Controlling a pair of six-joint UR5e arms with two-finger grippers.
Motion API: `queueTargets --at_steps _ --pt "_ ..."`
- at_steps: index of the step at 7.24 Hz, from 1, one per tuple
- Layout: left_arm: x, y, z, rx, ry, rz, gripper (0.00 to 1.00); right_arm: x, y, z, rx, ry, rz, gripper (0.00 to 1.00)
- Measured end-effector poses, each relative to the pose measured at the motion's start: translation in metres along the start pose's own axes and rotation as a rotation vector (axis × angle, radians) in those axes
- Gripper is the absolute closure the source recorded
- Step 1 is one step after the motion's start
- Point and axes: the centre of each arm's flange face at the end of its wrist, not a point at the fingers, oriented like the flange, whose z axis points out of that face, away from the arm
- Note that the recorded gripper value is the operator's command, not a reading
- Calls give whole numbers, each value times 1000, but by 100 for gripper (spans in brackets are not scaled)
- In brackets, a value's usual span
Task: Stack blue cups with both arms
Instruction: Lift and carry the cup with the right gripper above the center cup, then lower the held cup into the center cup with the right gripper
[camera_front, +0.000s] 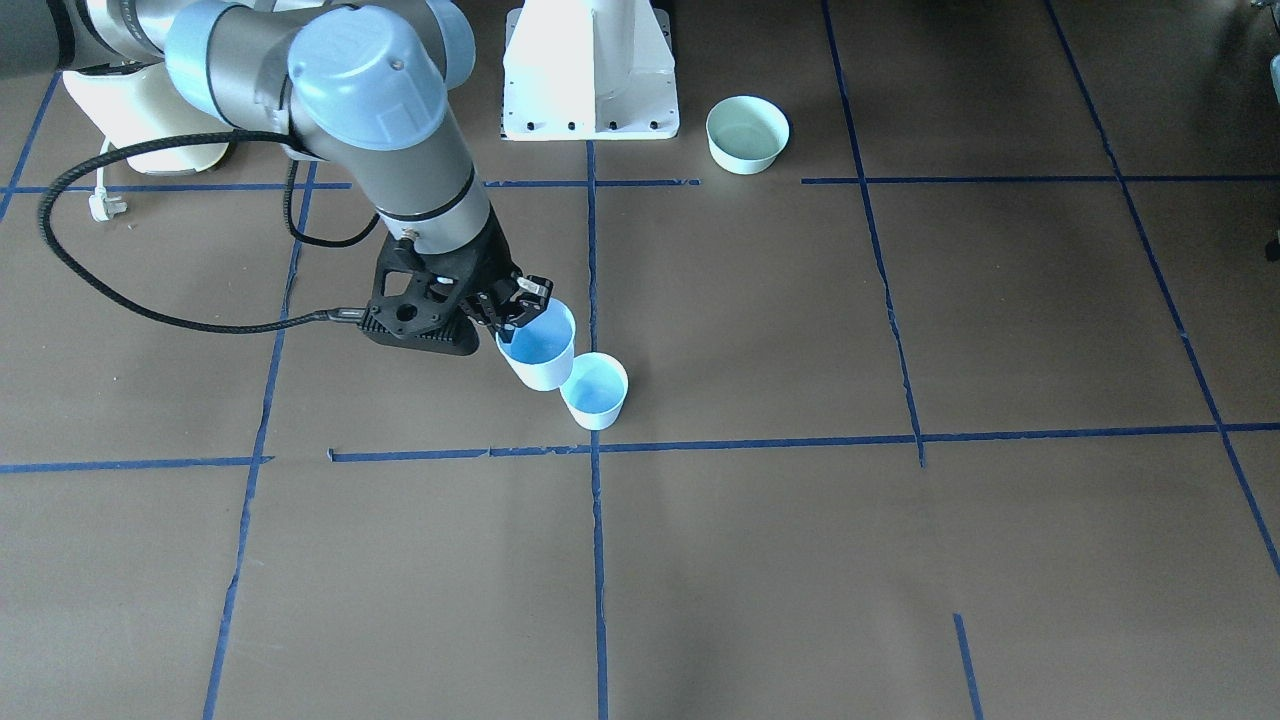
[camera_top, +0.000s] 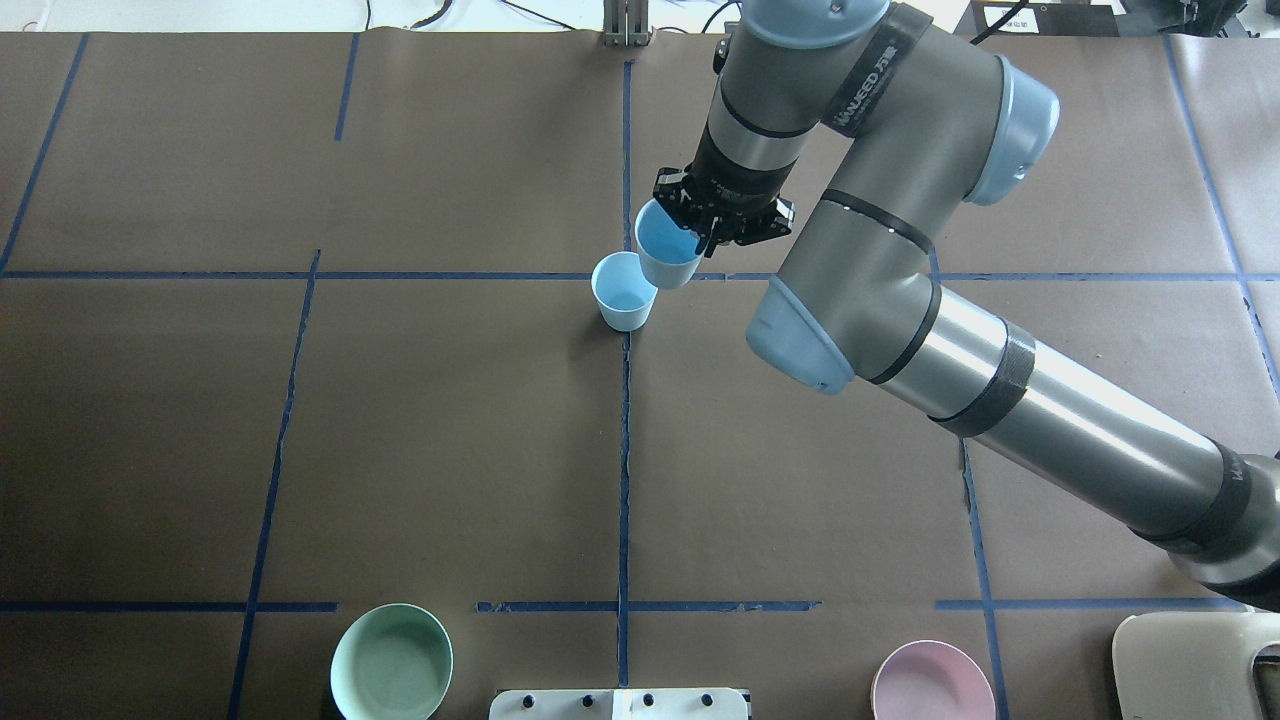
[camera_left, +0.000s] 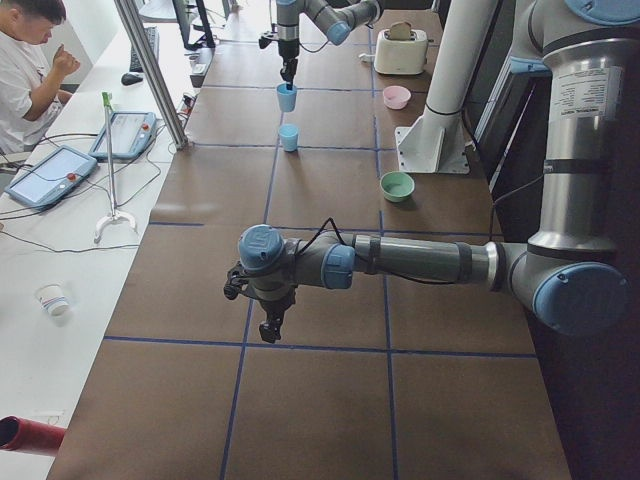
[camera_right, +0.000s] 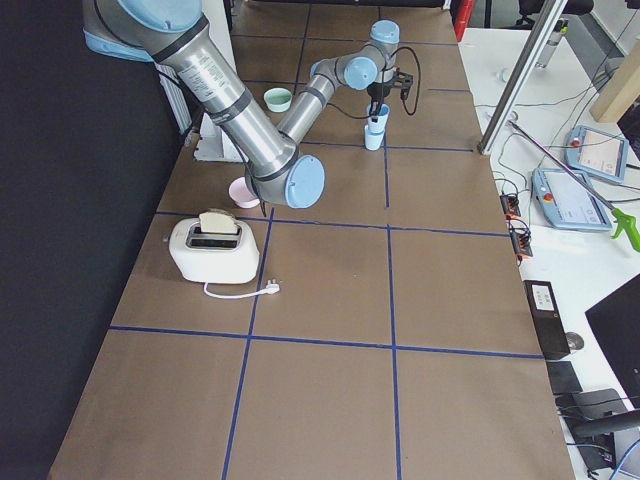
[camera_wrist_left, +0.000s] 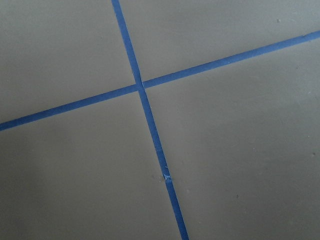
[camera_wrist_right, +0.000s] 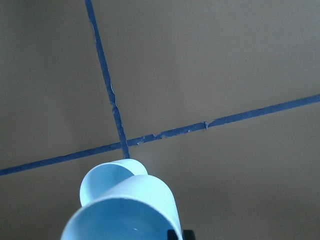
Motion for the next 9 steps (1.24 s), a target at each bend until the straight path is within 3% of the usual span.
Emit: queueTargets --at_steps 3,6,9 --pt "0 1 0 0 0 1 0 -18 19 18 -6 1 -12 100" --pt "1 1 0 1 0 1 0 -34 7 36 8 -50 17 100" --pt "1 0 -1 2 0 2 0 -36 5 39 11 -52 23 100"
